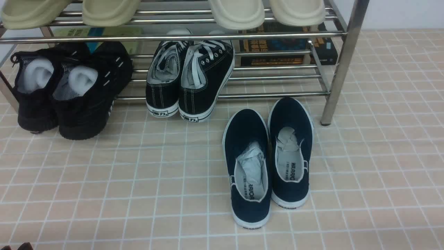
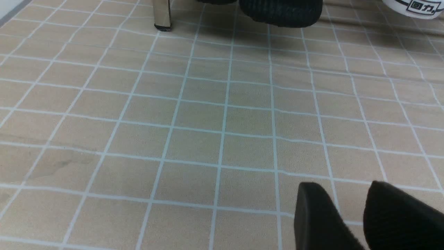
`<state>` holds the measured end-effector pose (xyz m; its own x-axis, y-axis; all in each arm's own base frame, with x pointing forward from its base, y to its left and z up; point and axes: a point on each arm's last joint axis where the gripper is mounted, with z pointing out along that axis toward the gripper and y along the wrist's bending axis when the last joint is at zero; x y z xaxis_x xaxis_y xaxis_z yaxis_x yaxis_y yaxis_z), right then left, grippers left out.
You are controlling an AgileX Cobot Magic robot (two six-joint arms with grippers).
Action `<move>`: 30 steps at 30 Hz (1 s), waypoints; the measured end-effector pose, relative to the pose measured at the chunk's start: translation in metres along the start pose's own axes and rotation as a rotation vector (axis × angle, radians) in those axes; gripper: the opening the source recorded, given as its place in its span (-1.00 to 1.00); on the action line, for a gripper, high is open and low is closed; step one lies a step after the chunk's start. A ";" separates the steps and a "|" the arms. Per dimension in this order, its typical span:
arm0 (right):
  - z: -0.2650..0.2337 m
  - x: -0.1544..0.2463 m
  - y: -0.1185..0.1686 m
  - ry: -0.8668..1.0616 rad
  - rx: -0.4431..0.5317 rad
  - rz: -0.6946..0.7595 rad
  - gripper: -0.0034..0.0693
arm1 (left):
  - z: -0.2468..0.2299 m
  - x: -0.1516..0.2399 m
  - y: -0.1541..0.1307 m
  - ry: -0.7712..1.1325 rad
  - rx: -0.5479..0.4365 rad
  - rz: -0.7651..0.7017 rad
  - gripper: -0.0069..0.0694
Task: Take the shoes off the shelf from the light coffee tablecloth by hand.
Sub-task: 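Grasp the leftmost shoe on the bottom shelf of the shoe rack with the left gripper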
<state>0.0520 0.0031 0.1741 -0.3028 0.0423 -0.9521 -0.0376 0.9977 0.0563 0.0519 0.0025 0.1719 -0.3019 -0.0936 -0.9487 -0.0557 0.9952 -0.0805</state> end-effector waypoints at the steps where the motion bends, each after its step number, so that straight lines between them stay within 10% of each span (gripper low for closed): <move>1: 0.000 0.000 0.000 0.000 0.000 0.000 -0.39 | 0.000 0.000 0.000 0.000 0.000 0.000 -0.19; 22: 0.000 0.000 0.000 0.000 0.000 0.000 -0.32 | 0.000 0.000 -0.002 0.001 0.018 -0.113 -0.19; 28: 0.000 0.000 0.000 0.000 0.000 0.000 -0.30 | -0.002 -0.005 -0.021 0.083 0.251 -1.224 -0.19; 30: 0.000 0.000 0.000 0.000 0.000 0.000 -0.30 | -0.003 -0.007 -0.023 0.096 0.281 -1.367 -0.19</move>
<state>0.0520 0.0031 0.1741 -0.3028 0.0423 -0.9521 -0.0376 0.9977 0.0563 0.0529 -0.0198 0.1812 -0.2283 -0.9724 -0.0474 -0.1685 0.0874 -0.9818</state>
